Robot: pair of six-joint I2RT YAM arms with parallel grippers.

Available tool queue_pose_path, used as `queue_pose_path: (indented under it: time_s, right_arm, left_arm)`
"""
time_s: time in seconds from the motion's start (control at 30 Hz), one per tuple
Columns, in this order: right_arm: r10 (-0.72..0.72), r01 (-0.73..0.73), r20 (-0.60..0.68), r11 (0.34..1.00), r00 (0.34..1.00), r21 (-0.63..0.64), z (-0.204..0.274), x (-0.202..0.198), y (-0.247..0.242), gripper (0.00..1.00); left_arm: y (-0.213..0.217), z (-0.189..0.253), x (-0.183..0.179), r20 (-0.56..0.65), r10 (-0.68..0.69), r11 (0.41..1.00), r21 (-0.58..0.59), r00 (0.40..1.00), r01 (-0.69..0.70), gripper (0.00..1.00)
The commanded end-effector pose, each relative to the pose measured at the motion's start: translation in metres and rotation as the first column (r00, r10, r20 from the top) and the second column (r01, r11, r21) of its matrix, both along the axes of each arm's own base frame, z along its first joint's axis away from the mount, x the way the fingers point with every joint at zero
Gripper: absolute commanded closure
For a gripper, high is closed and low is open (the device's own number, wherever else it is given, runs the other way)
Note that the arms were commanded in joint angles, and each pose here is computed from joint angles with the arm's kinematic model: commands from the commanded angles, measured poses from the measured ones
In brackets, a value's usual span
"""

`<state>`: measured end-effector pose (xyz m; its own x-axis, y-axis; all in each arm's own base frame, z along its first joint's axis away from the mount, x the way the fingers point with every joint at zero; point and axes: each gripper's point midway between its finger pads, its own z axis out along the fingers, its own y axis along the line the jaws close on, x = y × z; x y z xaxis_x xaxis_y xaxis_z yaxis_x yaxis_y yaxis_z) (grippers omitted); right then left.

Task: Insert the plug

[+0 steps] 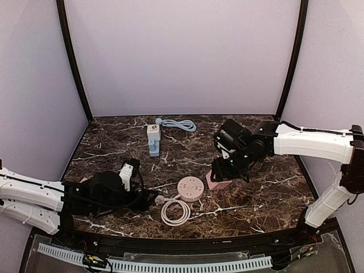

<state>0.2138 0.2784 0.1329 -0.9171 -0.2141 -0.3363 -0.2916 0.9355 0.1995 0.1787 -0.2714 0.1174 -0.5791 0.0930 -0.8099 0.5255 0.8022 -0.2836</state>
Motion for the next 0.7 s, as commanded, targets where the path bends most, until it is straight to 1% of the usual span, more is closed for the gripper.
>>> queue_pose_path:
  time_s: [0.0, 0.03, 0.1, 0.13, 0.2, 0.27, 0.47, 0.67]
  right_arm:
    - [0.051, -0.051, 0.001, 0.998, 0.999, 0.037, 0.005, 0.005, 0.026, 0.83]
    - [0.062, -0.062, 0.001, 0.998, 0.998, 0.033, 0.004, 0.007, 0.029, 0.83]
    - [0.072, -0.072, -0.005, 0.997, 0.997, 0.019, 0.001, 0.009, 0.034, 0.86]
    - [0.076, -0.076, -0.011, 0.997, 0.997, 0.02, 0.0, 0.01, 0.038, 0.89]
    - [0.086, -0.085, -0.028, 0.996, 0.996, 0.022, -0.004, 0.01, 0.046, 0.92]
    - [0.091, -0.09, -0.038, 0.996, 0.995, 0.025, -0.006, 0.012, 0.054, 1.0]
    - [0.057, -0.055, -0.054, 0.997, 0.997, 0.045, -0.012, 0.013, 0.068, 1.0]
    - [0.007, -0.005, -0.071, 1.0, 0.997, 0.029, -0.021, 0.012, 0.07, 1.0]
  left_arm:
    - [0.011, 0.002, 0.025, 0.084, 0.077, 0.993, 0.085, 0.993, -0.084, 0.08]
    - [0.005, 0.009, 0.03, 0.086, 0.073, 0.995, 0.062, 0.994, -0.078, 0.09]
    - [0.0, 0.005, 0.039, 0.078, 0.072, 0.993, 0.084, 0.994, -0.078, 0.1]
    - [0.001, 0.004, 0.046, 0.075, 0.086, 0.992, 0.087, 0.993, -0.092, 0.11]
    - [-0.003, 0.006, 0.056, 0.074, 0.098, 0.991, 0.086, 0.992, -0.104, 0.12]
    - [-0.007, 0.011, 0.066, 0.085, 0.114, 0.99, 0.077, 0.99, -0.12, 0.12]
    - [-0.005, 0.015, 0.092, 0.096, 0.167, 0.985, 0.029, 0.981, -0.171, 0.12]
    - [-0.001, 0.018, 0.098, 0.117, 0.2, 0.98, -0.014, 0.973, -0.2, 0.11]
